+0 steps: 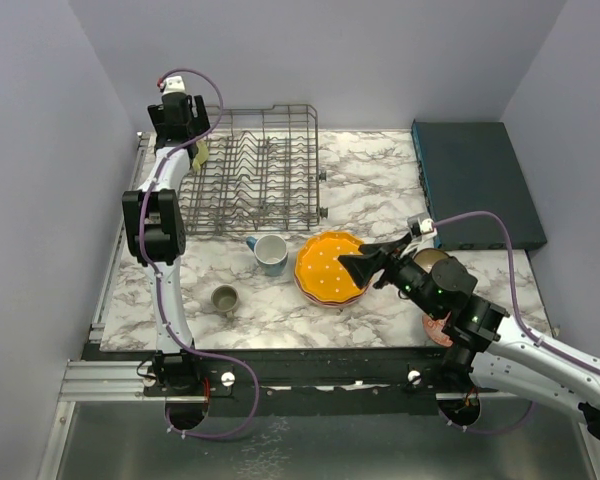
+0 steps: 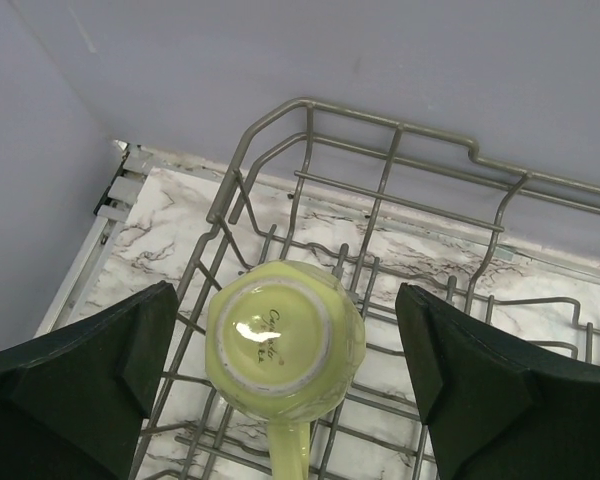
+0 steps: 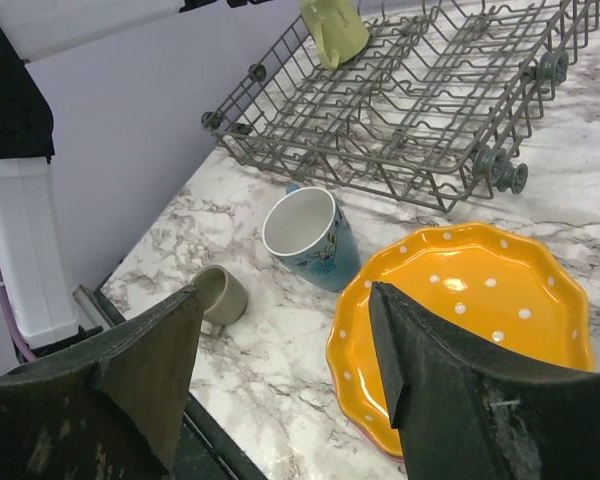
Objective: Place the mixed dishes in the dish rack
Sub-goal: Turn the cup upside down in the dish rack, then pick up the cup at the center of the board.
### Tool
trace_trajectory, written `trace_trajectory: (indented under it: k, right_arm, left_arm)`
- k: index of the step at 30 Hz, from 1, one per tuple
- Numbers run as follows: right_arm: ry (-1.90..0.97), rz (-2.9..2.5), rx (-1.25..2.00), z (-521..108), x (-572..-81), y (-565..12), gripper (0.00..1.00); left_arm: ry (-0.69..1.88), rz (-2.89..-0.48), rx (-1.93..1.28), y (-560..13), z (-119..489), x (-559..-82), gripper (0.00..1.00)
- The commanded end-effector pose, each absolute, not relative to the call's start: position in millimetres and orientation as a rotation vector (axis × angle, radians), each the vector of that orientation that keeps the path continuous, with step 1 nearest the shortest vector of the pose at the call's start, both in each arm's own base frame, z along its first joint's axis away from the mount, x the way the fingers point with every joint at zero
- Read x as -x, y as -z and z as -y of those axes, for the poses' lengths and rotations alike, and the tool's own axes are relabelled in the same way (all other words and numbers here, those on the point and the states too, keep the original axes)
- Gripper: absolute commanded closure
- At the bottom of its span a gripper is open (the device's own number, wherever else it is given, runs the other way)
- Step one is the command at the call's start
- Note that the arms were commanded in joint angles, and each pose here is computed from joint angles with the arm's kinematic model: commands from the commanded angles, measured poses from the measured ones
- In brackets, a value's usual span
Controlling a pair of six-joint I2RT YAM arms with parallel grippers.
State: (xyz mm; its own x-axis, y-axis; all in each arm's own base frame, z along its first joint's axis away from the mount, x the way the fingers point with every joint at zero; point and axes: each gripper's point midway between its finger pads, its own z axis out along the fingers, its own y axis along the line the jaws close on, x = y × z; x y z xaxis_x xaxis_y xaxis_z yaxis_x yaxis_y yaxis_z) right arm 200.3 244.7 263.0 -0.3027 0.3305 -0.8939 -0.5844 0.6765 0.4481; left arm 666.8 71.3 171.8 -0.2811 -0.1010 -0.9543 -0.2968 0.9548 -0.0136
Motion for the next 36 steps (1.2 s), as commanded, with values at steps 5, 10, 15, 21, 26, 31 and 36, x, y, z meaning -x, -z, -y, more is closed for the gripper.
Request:
trace_trajectory:
  k: [5,10,15,21,26,31,36]
  right_arm:
    - [-0.902,-1.667,0.174,-235.8,-199.4,-261.8,0.26]
    - [-0.885,-1.701,0.177,-235.0,-199.4,-257.8,0.25]
    - [-0.834,-1.776,0.168,-228.6,-198.8,-249.8,0.23]
    - [-0.808,-1.811,0.098,-214.4,-197.1,-246.6,0.22]
    - [-0.797,-1.840,0.042,-202.8,-193.2,-246.6,0.23]
    - [-0.778,-1.876,0.017,-195.6,-189.9,-244.6,0.22]
    - [-0.696,-1.932,0.013,-189.9,-193.3,-238.8,0.22]
  left_arm:
    - [-0.222,-1.777,0.325,-221.9,-79.2,-652.7,0.01]
    - [-0.185,-1.745,0.366,-242.0,-76.8,-643.3,0.01]
    - [-0.139,-1.721,0.381,-263.0,-71.4,-630.6,0.01]
    - [0.034,-1.788,0.388,-275.4,-45.0,-615.7,0.01]
    - [0.113,-1.781,0.418,-286.0,-35.7,-595.1,0.01]
    - [0.177,-1.771,0.400,-303.2,-24.5,-575.4,0.01]
    - [0.214,-1.773,0.411,-318.4,-18.5,-552.2,0.01]
